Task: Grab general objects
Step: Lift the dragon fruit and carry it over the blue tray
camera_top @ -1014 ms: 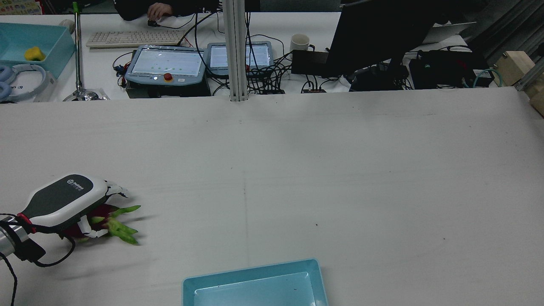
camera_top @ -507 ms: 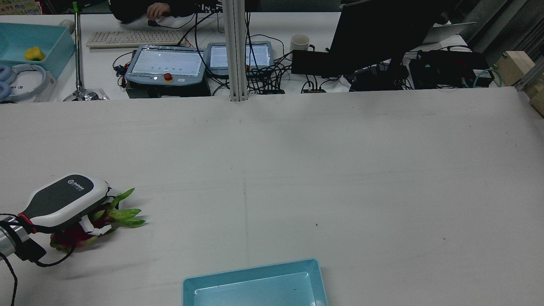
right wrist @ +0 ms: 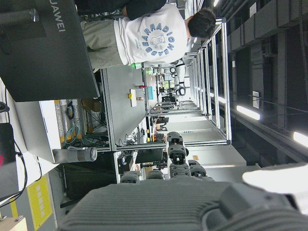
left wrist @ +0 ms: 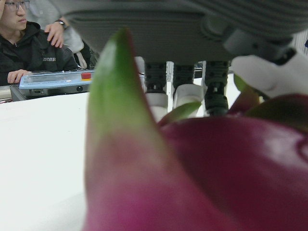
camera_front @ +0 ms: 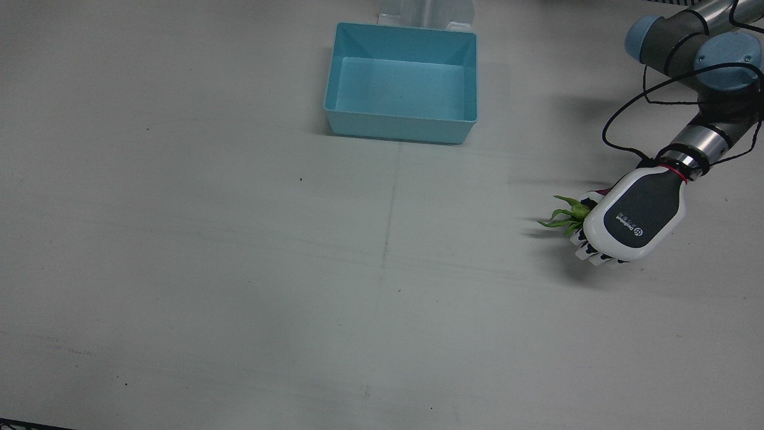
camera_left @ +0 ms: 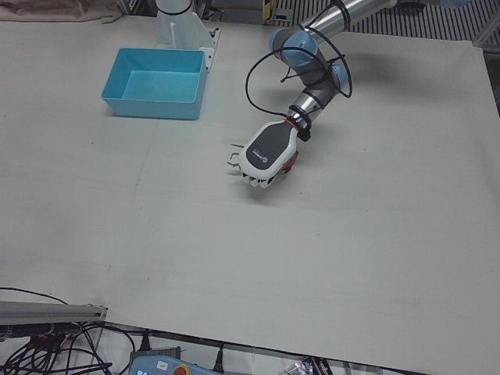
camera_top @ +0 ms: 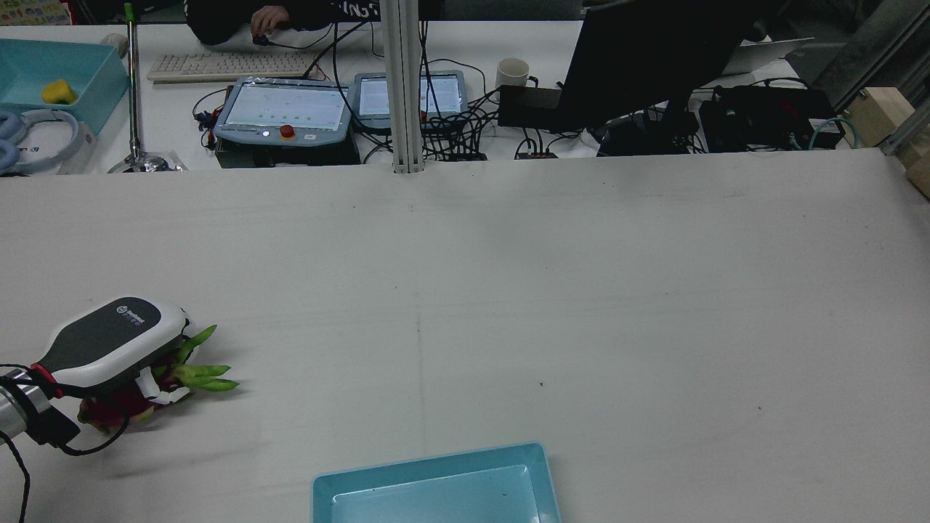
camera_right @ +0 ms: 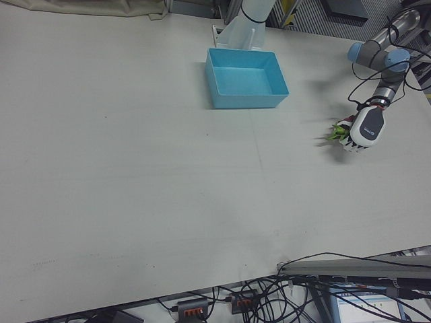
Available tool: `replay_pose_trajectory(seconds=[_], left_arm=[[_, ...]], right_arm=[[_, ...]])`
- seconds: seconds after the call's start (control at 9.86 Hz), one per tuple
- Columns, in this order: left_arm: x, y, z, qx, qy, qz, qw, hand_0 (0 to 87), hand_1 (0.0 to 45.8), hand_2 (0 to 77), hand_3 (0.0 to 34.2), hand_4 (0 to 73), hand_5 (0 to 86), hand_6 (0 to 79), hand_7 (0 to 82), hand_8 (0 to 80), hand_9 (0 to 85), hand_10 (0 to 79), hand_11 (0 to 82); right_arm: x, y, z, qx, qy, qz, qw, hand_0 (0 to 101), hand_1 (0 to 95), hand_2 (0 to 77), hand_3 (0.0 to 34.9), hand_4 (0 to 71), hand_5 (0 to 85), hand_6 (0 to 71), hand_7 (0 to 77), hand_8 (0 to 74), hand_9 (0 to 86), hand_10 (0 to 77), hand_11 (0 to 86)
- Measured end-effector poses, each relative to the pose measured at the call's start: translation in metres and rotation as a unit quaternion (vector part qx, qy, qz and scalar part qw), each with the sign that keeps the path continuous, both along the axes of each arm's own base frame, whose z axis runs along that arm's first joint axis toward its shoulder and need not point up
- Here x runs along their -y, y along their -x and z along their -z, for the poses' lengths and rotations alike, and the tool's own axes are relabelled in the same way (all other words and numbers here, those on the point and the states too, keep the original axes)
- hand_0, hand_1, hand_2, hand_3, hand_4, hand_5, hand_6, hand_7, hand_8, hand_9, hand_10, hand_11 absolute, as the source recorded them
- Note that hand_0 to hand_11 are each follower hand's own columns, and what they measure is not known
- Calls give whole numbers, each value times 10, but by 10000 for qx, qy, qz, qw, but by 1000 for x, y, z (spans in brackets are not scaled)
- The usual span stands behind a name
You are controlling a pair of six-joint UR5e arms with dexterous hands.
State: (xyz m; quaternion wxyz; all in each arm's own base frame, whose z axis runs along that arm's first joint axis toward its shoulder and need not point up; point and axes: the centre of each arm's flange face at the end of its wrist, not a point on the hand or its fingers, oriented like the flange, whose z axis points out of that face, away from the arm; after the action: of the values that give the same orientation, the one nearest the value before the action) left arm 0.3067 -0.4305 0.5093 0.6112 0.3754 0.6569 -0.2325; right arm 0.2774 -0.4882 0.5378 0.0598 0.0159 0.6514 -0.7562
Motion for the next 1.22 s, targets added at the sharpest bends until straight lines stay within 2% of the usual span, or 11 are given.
replay_pose_trajectory(seconds=[0.1,0.3,0.81,1.22], left_arm=[[-1,2,6,-7,1,-2,10000,509,0,535,0,693,480,704,736,698,704,704,698],[-3,4,14,-21,21,-6,10000,460,0,605,0,698,545,698,714,698,704,698,698],[0,0,54,-47,64,-22,10000,435,0,622,0,698,573,698,704,698,704,704,698],[-12,12,105,-367,108,-189,9991,449,0,622,0,704,529,704,704,698,704,698,698]], right_arm=[[0,0,0,0,0,0,10000,0,54,16,0,0,5,0,0,0,5,0,5],[0,0,0,0,0,0,10000,0,54,16,0,0,5,0,0,0,11,0,5],[0,0,0,0,0,0,10000,0,54,16,0,0,11,0,0,0,5,0,5],[0,0,0,0,0,0,10000,0,54,16,0,0,5,0,0,0,5,0,5]])
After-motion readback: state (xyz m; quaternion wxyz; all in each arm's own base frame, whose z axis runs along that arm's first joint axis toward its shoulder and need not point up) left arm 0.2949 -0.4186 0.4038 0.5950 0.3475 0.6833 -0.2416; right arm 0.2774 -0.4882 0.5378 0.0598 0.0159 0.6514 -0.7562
